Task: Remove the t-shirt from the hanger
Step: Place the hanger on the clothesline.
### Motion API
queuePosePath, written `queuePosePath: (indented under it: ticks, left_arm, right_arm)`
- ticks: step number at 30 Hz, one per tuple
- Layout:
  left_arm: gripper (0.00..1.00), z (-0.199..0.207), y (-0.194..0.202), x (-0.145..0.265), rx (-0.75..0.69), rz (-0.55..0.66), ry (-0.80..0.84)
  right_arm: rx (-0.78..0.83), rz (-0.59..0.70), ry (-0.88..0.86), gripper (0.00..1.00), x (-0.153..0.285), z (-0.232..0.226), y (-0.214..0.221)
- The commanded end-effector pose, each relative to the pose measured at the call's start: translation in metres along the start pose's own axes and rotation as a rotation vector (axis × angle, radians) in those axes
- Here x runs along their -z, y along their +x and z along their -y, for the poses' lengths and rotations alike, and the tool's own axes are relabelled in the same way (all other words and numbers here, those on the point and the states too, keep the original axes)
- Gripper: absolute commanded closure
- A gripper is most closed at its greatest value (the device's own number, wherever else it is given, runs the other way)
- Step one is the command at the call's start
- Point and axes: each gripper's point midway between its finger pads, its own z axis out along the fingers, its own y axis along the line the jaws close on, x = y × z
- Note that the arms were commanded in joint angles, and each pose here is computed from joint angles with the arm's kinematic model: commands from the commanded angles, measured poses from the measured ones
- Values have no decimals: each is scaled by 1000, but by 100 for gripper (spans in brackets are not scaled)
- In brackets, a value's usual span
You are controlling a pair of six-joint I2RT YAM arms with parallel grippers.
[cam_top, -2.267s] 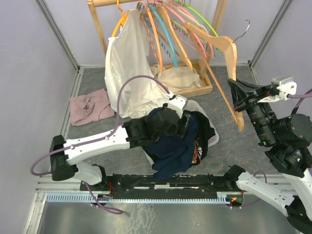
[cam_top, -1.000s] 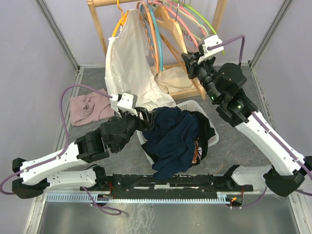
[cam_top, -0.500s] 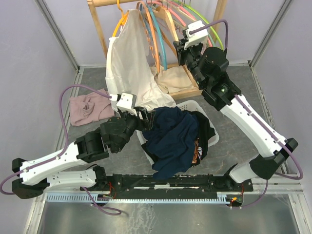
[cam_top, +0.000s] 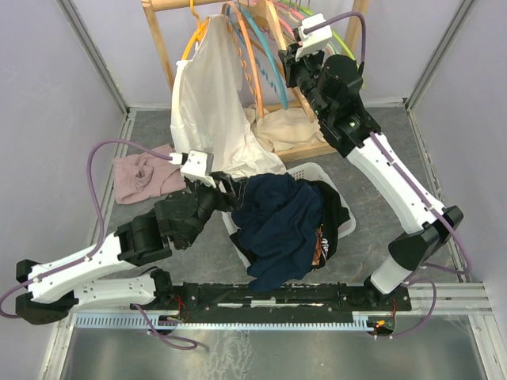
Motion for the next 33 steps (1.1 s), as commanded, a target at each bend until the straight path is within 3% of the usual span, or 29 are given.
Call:
queuePosePath:
  ticks: [1,18,33]
  left_arm:
    - [29,-8,-21,5,18,66,-29]
    - [29,-22,-23,11,14,79,-74]
    - [29,-19,-68,13,-8,162,-87]
  right_arm:
    - [-24,94,4,98,-7,4,-32]
    - [-22,71,-25,99,-48,-5,-9]
    - [-31,-29,-28,96,-51,-9,36]
